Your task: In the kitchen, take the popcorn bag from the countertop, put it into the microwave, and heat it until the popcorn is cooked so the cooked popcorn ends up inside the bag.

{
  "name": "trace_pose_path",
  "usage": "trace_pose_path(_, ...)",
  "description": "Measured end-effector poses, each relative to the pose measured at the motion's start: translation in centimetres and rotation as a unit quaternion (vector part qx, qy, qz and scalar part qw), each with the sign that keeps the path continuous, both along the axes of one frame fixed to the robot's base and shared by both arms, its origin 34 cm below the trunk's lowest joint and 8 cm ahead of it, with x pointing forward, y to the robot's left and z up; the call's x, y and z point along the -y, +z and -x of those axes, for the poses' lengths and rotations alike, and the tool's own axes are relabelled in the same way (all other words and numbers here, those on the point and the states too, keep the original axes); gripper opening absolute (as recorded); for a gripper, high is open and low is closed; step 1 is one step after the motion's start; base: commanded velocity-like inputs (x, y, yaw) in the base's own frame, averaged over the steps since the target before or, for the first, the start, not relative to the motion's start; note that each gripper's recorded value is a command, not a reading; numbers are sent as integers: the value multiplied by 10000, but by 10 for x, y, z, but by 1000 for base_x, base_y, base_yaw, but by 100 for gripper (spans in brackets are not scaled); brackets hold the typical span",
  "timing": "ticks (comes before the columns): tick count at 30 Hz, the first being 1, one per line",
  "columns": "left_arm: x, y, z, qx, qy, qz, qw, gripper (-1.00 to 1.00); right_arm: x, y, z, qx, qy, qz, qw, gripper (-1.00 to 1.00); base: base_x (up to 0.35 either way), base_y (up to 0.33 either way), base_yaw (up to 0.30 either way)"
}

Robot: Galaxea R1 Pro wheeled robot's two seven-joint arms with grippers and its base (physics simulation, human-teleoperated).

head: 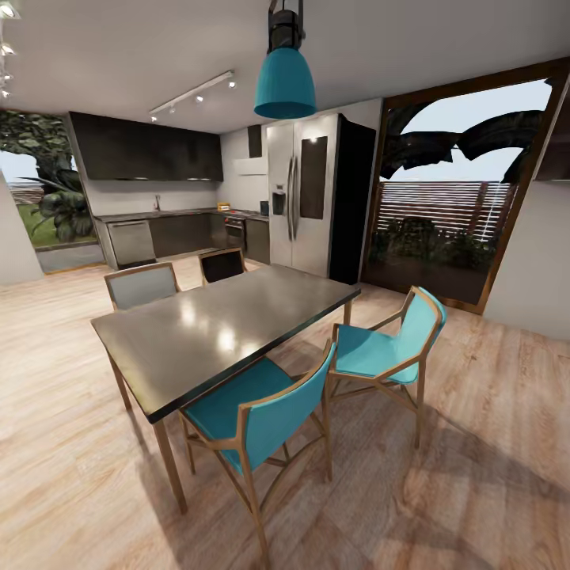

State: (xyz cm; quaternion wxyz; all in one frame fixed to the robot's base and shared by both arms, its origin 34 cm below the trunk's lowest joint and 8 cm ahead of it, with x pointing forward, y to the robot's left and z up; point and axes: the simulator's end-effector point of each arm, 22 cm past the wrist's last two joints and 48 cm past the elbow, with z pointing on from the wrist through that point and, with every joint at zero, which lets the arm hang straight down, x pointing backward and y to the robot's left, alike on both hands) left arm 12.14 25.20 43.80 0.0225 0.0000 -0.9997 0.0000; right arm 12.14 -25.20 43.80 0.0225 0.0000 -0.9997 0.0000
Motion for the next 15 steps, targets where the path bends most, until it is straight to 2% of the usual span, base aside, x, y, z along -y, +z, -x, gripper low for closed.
trace_pose_path(6,5,0,-2,26,53,31,10000,100,3,0,1,-29,83,-2,10000,100,0,0,0)
trace_pose_path(12,5,0,-21,277,103,30,9996,100,1,0,1,-17,-16,-5,10000,100,0,0,0)
trace_pose_path(15,6,0,-24,310,103,36,9995,100,1,0,1,-15,45,-8,10000,100,0,0,114)
